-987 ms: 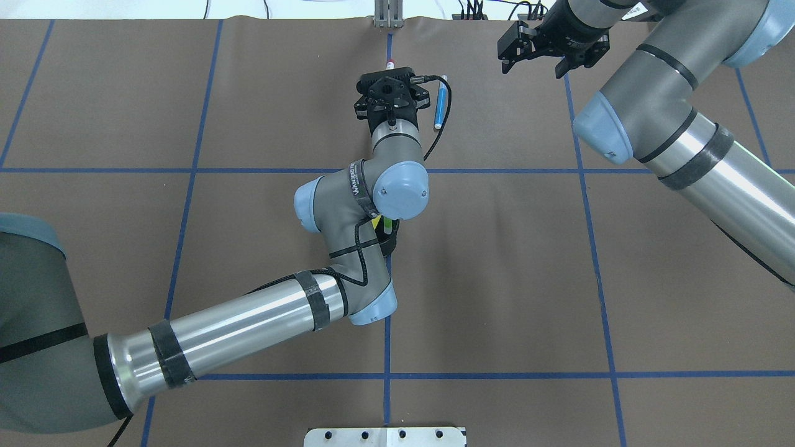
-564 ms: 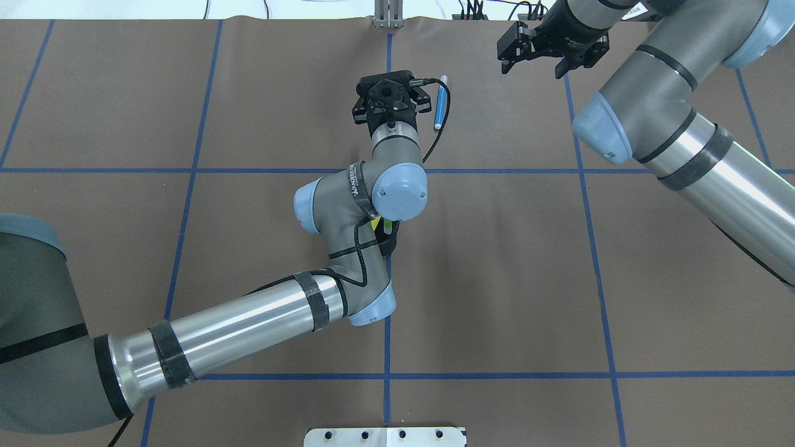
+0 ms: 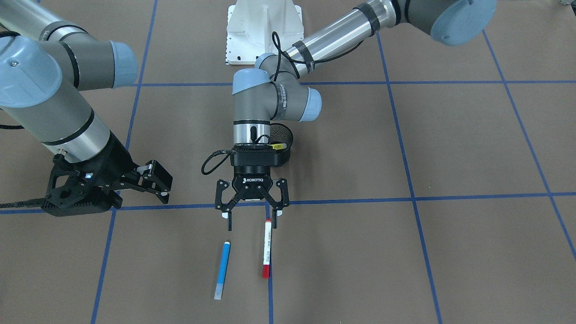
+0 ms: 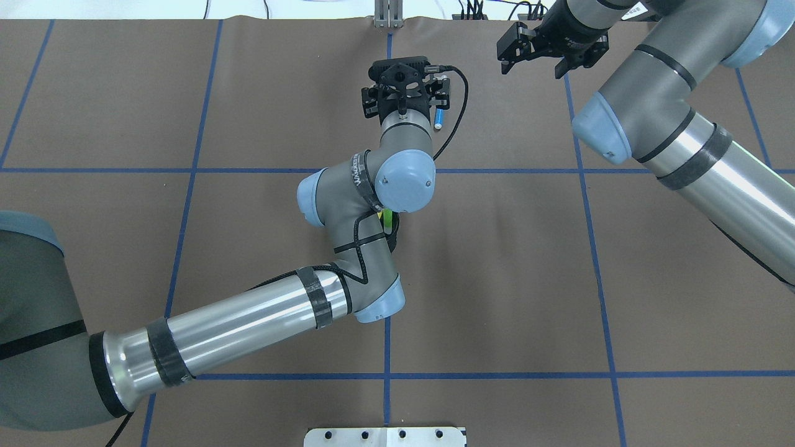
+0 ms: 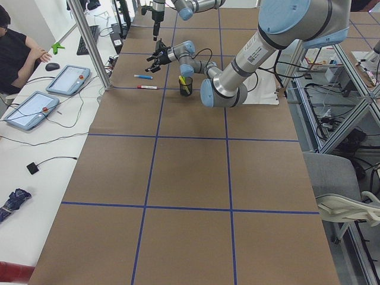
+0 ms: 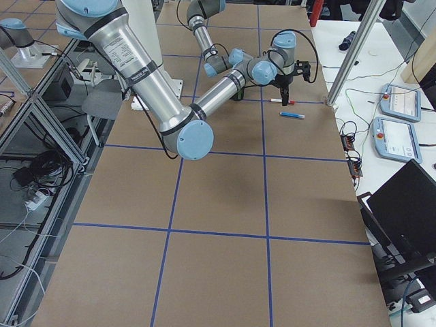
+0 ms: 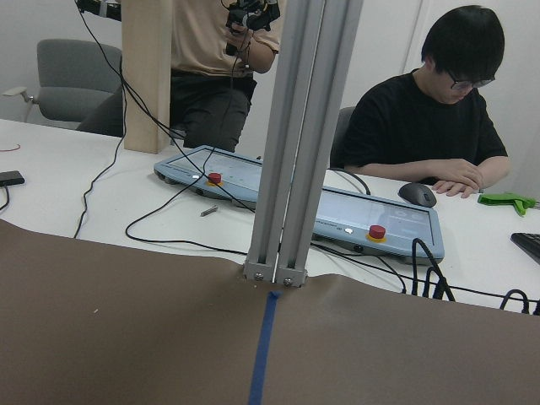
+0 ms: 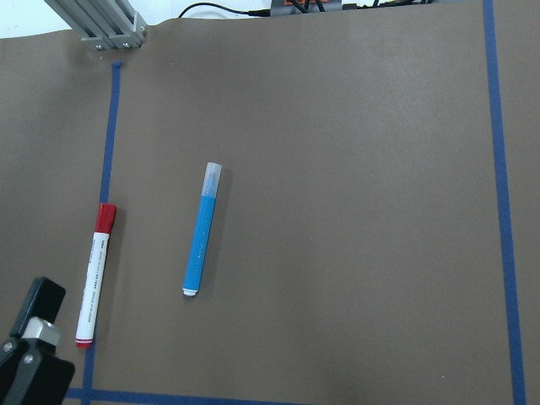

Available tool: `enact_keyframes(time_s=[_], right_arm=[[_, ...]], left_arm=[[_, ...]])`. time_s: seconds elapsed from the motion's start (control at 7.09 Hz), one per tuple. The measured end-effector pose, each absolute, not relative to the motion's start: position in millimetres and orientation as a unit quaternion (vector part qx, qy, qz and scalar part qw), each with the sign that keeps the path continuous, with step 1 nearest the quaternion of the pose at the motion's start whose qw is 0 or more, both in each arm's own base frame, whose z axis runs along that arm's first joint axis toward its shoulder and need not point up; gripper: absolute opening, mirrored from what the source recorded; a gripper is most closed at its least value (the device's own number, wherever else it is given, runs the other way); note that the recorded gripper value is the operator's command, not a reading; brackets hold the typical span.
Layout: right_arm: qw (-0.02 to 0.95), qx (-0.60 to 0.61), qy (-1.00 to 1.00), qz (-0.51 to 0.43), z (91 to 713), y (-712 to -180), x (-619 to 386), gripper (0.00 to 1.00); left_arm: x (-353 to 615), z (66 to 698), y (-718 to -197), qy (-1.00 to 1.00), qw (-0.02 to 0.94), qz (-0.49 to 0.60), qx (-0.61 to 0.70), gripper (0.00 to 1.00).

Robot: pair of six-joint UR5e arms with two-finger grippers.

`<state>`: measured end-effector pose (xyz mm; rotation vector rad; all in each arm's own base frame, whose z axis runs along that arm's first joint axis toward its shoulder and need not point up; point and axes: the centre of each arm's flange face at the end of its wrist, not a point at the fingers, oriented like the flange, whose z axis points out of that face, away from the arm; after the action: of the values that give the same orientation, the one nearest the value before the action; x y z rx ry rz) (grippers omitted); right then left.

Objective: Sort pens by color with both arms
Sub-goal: 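Place the red-capped marker beside the blue marker, then open the left gripper, then move the right gripper over the pen cup while the left arm withdraws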

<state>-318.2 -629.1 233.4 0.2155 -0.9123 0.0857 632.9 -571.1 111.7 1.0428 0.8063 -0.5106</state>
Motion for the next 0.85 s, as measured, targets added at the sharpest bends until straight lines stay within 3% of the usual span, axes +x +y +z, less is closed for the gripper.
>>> enact_keyframes(time_s=[0.28,0.85], right_arm=[[0.884,0.092,-0.456,0.03,224.5,-623.1,-319.1,1.0],[0.871,0.05,-0.489,0.002,214.7,-603.5,-330.7,1.0]], left_arm=[[596.9,107.9,-599.6,0.386,0.778,-0.18,0.461,1.0],[515.6,167.3,-655.1,0.402,0.832,-0.077,0.375,0.99]])
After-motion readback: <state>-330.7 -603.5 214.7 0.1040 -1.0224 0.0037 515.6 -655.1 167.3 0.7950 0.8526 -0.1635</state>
